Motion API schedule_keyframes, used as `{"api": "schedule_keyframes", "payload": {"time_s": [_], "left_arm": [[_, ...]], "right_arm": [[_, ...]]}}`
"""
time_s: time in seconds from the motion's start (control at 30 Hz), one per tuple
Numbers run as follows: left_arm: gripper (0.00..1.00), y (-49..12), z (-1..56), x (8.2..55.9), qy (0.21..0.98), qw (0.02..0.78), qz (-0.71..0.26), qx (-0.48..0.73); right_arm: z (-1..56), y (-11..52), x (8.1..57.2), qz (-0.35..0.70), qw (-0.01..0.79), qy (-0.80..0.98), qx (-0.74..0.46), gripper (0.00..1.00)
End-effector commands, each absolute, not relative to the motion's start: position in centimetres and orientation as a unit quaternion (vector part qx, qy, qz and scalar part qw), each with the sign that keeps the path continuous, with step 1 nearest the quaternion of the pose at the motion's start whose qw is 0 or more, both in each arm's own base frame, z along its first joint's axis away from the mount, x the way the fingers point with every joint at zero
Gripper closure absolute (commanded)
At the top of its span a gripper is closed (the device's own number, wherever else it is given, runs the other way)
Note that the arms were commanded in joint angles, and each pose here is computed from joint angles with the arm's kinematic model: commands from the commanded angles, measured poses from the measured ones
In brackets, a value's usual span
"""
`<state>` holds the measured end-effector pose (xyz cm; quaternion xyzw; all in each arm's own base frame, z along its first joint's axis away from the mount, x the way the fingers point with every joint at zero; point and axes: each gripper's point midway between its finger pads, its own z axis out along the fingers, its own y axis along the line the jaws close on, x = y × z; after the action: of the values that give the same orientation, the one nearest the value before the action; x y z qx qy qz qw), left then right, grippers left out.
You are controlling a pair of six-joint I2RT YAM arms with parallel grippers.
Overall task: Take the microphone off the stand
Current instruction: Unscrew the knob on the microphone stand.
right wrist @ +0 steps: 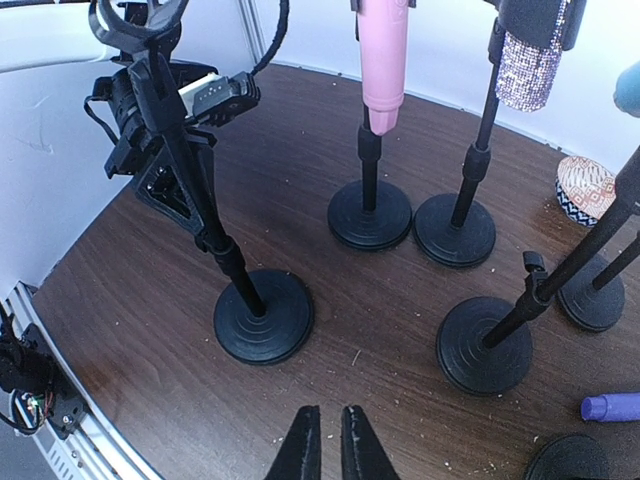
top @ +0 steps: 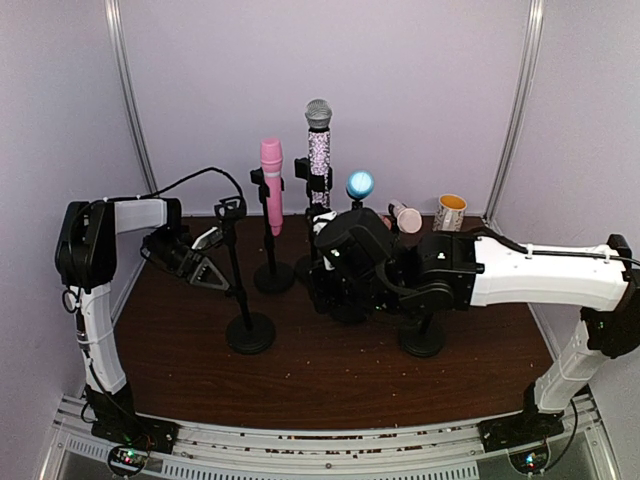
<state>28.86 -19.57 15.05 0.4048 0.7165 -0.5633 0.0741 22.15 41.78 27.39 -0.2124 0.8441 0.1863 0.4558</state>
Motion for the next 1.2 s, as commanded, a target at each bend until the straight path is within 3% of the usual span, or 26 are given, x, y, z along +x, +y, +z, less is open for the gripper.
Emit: {"api": "schedule_keyframes", "payload": {"time_s": [0.0, 0.53, 0.73, 1.17], "left_arm": [[1.00, -19.7, 16.5, 29.2, 0.732, 0.067, -0.578, 0.354], [0.95, -19.2, 16.4, 28.6, 0.735, 0.054, -0.596, 0.319], [0.95, -19.4, 16.4, 28.5, 0.727, 0.061, -0.612, 0.305], [0.94, -19.2, 14.8, 28.1, 0.724, 0.043, -0.641, 0.251]], "right_arm": [[28.7, 41.1, 22.3, 0.189, 0.472, 0.837, -0.201, 0.90], [28.0, 43.0, 21.4, 0.155, 0.485, 0.823, -0.251, 0.89], [22.7, 47.6, 20.9, 0.155, 0.447, 0.826, -0.305, 0.84], [13.5, 52.6, 23.9, 0.146, 0.402, 0.850, -0.308, 0.87]]}}
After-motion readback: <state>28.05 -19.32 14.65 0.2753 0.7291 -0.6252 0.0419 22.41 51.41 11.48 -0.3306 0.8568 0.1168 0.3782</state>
